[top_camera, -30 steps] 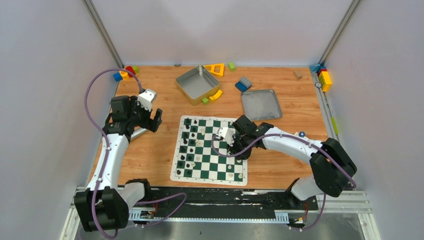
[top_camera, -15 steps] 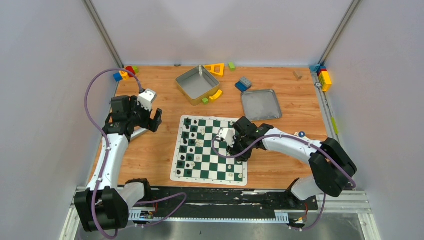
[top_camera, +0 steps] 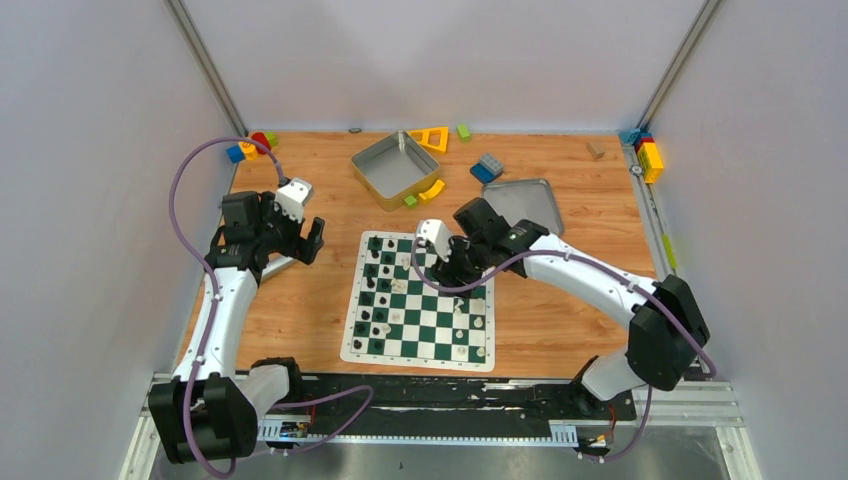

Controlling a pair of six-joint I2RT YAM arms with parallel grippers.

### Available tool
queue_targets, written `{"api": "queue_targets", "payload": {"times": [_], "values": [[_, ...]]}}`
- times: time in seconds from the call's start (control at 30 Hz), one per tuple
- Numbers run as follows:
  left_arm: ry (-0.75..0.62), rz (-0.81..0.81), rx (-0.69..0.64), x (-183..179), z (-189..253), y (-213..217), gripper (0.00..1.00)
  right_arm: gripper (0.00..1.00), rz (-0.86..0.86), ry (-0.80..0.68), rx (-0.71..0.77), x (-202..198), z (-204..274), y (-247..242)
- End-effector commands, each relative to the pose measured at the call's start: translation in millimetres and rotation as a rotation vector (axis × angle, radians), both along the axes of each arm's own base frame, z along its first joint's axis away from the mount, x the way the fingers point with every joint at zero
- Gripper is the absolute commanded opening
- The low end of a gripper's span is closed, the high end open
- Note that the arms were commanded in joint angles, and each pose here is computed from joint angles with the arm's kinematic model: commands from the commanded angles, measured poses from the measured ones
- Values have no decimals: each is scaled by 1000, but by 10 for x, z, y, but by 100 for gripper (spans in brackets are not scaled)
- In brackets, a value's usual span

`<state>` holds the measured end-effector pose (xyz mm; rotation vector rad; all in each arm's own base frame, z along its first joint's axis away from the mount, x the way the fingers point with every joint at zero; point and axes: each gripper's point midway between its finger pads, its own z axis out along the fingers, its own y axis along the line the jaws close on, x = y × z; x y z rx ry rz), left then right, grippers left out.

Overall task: Set up the chess pieces on the board
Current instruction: Place the chess piece on the chessboard, then pick up the chess piece from the chessboard.

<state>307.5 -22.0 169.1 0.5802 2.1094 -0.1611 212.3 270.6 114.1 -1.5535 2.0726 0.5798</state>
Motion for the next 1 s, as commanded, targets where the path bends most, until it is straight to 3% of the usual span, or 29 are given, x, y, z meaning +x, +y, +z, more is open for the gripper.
{"api": "queue_targets", "payload": {"times": [0.0,0.4,0.77,0.97], "values": [[-34,3,-1,37,72,22,100,53,50,15,110,94,229,456],[-56,26,7,21,141,56,100,56,223,65,68,-164,-234,1299],[-55,28,8,23,120,70,100,57,245,30,-5,-134,-579,1474],[-57,28,8,29,117,74,100,52,251,17,-21,-106,-640,1505]]}}
